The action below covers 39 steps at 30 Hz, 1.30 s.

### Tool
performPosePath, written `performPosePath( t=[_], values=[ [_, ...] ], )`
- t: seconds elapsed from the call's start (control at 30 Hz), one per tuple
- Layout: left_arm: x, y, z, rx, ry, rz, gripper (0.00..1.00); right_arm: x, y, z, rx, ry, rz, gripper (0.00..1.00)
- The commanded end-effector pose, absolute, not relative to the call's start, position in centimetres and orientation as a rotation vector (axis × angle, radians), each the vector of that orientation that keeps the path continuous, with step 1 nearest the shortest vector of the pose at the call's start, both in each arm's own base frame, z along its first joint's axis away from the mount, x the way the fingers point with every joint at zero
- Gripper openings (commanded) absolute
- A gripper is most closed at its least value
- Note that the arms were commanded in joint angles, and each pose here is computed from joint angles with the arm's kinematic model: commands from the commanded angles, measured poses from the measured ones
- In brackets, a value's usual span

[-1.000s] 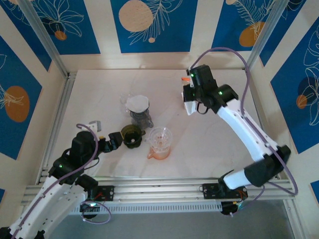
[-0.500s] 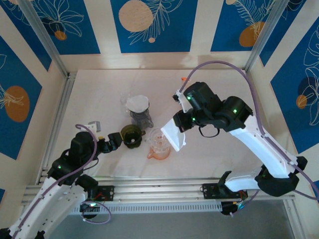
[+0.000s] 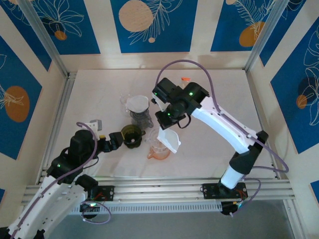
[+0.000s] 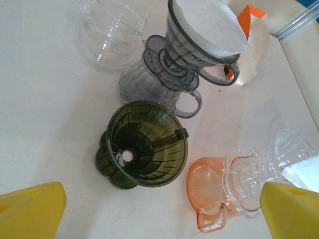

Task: Place the coffee filter in the dripper

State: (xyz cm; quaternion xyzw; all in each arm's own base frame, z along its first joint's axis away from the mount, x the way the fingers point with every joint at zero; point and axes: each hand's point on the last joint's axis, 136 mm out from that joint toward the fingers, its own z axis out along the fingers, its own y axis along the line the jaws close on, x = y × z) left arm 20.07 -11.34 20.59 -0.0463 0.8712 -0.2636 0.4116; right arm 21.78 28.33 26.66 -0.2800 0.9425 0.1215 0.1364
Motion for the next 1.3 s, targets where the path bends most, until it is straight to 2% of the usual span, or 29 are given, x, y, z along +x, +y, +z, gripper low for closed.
performPosePath(
  t=[0.0, 0.23, 0.47, 0.63, 0.73, 0.8, 1.0, 1.17, 1.27],
  values=[
    [20.2, -11.8, 22.1, -0.075, 2.159, -0.696, 1.00, 21.8, 30.0, 26.5, -0.882, 2.713, 0.376, 0.00],
    [20.3, -12.4, 21.8, -0.065, 2.173, -0.723, 1.00, 23.2, 33.0, 23.8, -0.939, 2.713, 0.366, 0.00],
    [20.3, -13.0, 21.4, -0.070, 2.184, -0.764, 1.00, 22.3, 34.1, 21.9, -0.958, 2.744, 0.395, 0.01],
    [20.4, -13.6, 21.4, -0.063, 2.187, -0.801, 1.00, 22.1, 33.8, 23.6, -0.935, 2.663, 0.437, 0.31],
    [20.5, -14.0, 21.4, -0.054, 2.190, -0.819, 1.00, 22.2, 33.0, 25.7, -0.889, 2.592, 0.458, 0.44],
    [20.6, -14.4, 21.5, -0.042, 2.188, -0.838, 1.00, 22.1, 32.2, 26.8, -0.864, 2.557, 0.466, 0.47],
    [20.6, -15.6, 21.5, 0.002, 2.208, -0.899, 0.99, 21.8, 28.5, 26.6, -0.807, 2.590, 0.445, 0.48],
    [20.7, -17.9, 21.8, 0.096, 2.236, -1.003, 0.85, 21.4, 25.8, 23.5, -0.826, 2.686, 0.330, 0.48],
    [20.9, -19.5, 22.2, 0.154, 2.251, -1.069, 0.84, 21.3, 25.1, 23.0, -0.803, 2.685, 0.308, 0.47]
  ],
)
